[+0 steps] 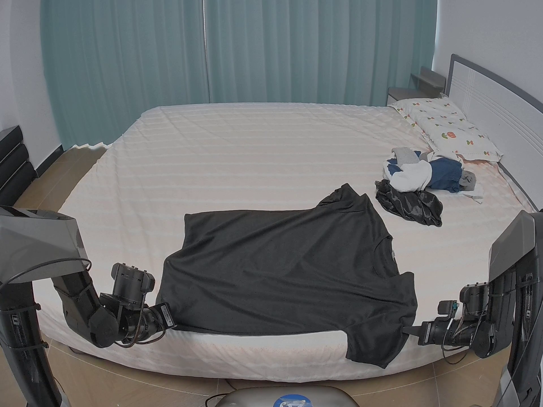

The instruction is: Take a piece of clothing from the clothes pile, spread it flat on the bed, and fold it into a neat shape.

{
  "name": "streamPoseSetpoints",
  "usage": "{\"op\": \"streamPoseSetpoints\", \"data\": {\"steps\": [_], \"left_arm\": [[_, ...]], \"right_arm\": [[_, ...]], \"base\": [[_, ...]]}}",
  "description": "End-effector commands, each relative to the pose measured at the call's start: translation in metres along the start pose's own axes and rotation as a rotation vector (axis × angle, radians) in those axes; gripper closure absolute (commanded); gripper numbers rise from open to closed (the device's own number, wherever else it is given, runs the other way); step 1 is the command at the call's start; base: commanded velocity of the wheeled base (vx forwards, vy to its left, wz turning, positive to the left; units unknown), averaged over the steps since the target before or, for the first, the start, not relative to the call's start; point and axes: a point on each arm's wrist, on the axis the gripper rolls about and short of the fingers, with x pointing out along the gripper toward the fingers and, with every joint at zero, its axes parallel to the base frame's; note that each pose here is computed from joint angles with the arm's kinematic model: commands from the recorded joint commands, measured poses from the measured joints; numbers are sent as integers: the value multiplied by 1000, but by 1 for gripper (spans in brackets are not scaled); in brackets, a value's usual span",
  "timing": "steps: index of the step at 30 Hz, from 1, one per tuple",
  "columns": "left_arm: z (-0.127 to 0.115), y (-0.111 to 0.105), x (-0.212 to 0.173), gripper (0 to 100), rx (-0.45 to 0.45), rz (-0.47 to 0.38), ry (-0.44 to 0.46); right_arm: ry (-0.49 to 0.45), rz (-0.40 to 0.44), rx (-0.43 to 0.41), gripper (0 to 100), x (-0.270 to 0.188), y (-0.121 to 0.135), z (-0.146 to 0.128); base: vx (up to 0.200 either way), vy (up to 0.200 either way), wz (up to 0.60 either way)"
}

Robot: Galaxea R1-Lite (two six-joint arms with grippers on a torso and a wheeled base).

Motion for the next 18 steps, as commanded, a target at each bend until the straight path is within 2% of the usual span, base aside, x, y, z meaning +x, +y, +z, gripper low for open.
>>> {"op": "streamPoseSetpoints", "data": {"steps": [1, 5, 18], "left_arm": [[4, -2, -9, 100, 0, -7, -10], [6, -2, -20, 100, -1, -5, -6], [-12, 16, -38, 100, -6, 34, 44]], "right_arm": [[17, -19, 28, 100, -12, -1, -6], [25, -31, 52, 100, -26, -1, -10], [45, -32, 56, 100, -41, 5, -9]], "base": [[0, 0, 0], [0, 0, 0], [0, 0, 0]]}}
